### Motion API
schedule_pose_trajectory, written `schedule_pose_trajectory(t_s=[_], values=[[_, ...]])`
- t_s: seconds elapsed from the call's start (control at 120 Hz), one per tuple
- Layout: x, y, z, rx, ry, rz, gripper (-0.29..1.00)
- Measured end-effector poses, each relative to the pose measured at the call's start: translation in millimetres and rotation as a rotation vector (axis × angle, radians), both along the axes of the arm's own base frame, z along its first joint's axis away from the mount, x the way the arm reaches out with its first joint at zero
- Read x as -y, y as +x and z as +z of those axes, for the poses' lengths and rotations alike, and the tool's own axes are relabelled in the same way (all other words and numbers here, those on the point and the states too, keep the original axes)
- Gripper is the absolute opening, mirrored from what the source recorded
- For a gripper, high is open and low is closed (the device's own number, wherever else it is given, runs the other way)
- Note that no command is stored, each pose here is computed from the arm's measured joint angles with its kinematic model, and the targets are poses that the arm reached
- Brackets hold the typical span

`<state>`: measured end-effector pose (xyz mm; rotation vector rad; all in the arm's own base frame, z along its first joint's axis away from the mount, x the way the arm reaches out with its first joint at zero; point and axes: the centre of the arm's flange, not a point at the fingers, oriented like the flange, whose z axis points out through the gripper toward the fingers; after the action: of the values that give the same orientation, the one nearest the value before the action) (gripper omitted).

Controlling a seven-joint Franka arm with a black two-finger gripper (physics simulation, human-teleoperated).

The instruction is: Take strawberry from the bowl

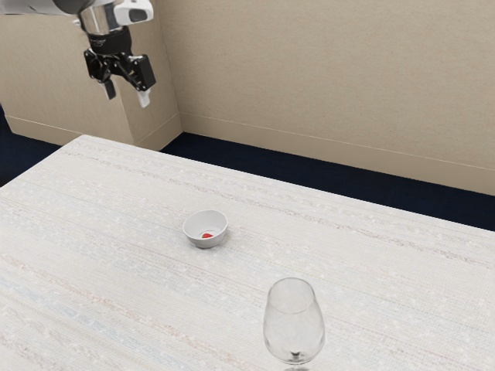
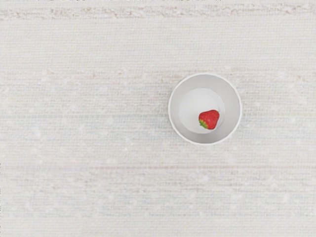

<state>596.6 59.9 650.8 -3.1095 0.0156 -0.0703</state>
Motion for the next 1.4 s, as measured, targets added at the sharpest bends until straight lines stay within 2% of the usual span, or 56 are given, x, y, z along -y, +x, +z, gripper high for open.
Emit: schedule_pose_trajectory(t_s=[0.183, 0.3, 0.525, 0.7, 0.95, 1.183, 1.4], values=[[-2.6, 0.4, 1.8, 0.006, 0.004, -0.011, 0.69], [-0.2, 12.6, -18.1, -0.016, 0.013, -0.019, 0.69], [7.1, 53.5, -147.0, -0.124, 0.025, -0.03, 0.69], [6.5, 63.9, -223.7, -0.148, 0.029, -0.03, 0.69], [21.2, 67.4, -272.7, -0.149, 0.03, -0.07, 0.69], [40.9, 81.2, -292.9, -0.102, 0.057, -0.34, 0.69], [46.1, 83.7, -303.8, -0.125, 0.063, -0.619, 0.67]])
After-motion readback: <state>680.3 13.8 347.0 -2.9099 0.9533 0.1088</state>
